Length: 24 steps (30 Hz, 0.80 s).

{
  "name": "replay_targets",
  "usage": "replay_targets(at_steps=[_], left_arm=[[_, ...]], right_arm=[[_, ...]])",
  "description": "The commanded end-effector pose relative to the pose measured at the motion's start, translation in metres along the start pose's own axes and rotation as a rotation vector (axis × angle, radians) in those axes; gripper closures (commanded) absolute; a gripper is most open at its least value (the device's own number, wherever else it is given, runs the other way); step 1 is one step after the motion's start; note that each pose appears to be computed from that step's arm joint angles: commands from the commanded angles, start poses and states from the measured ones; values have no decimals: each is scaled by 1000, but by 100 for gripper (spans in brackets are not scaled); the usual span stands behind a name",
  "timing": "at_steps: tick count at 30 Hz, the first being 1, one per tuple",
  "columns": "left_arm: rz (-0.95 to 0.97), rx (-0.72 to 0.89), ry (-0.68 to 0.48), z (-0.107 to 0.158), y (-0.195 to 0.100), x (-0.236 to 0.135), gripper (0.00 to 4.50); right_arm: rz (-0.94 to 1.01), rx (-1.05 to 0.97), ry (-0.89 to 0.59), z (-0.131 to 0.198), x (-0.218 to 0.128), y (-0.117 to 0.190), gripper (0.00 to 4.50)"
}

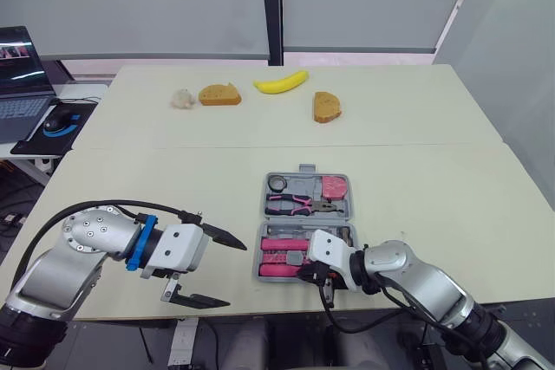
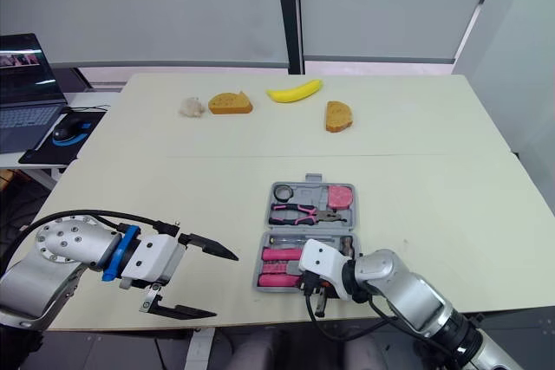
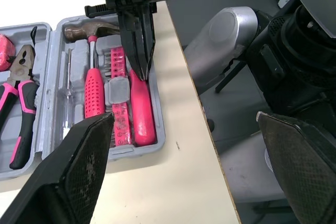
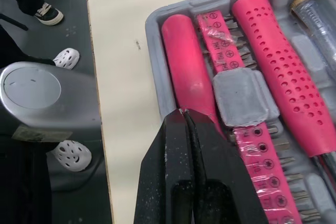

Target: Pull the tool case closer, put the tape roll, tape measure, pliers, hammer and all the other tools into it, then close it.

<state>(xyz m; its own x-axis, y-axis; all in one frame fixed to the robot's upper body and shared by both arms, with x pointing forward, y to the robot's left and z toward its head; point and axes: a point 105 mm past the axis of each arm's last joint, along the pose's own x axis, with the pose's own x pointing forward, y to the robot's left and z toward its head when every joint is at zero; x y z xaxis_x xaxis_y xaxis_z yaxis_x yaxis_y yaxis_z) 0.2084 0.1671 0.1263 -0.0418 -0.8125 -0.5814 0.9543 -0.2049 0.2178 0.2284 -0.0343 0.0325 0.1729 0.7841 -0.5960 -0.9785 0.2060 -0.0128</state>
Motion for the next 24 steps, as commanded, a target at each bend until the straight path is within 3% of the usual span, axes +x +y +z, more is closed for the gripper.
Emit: replay_targets(at_steps=[1,7,12,19,22,24], left_arm=[[-11,19,-7,5,-1,2,0],[4,20,-10,4,2,2,0],[65,-6,-3,0,12,-5,0],[240,-44,46,-14,44,-17,0],[309,-57,92,-23,58,-22,55],[352,-60,129,-31,68,-23,122]], right_arm=[[-11,13,36,-10,-1,-2,447],[-24,-7,-23,6,-7,-7,447],[-57,-63,-109,35,-32,-19,447],[-174,-152,-37,28,-76,-47,447],[-231,-166,24,16,-98,-62,450],[-280,-178,83,5,-114,-73,450]])
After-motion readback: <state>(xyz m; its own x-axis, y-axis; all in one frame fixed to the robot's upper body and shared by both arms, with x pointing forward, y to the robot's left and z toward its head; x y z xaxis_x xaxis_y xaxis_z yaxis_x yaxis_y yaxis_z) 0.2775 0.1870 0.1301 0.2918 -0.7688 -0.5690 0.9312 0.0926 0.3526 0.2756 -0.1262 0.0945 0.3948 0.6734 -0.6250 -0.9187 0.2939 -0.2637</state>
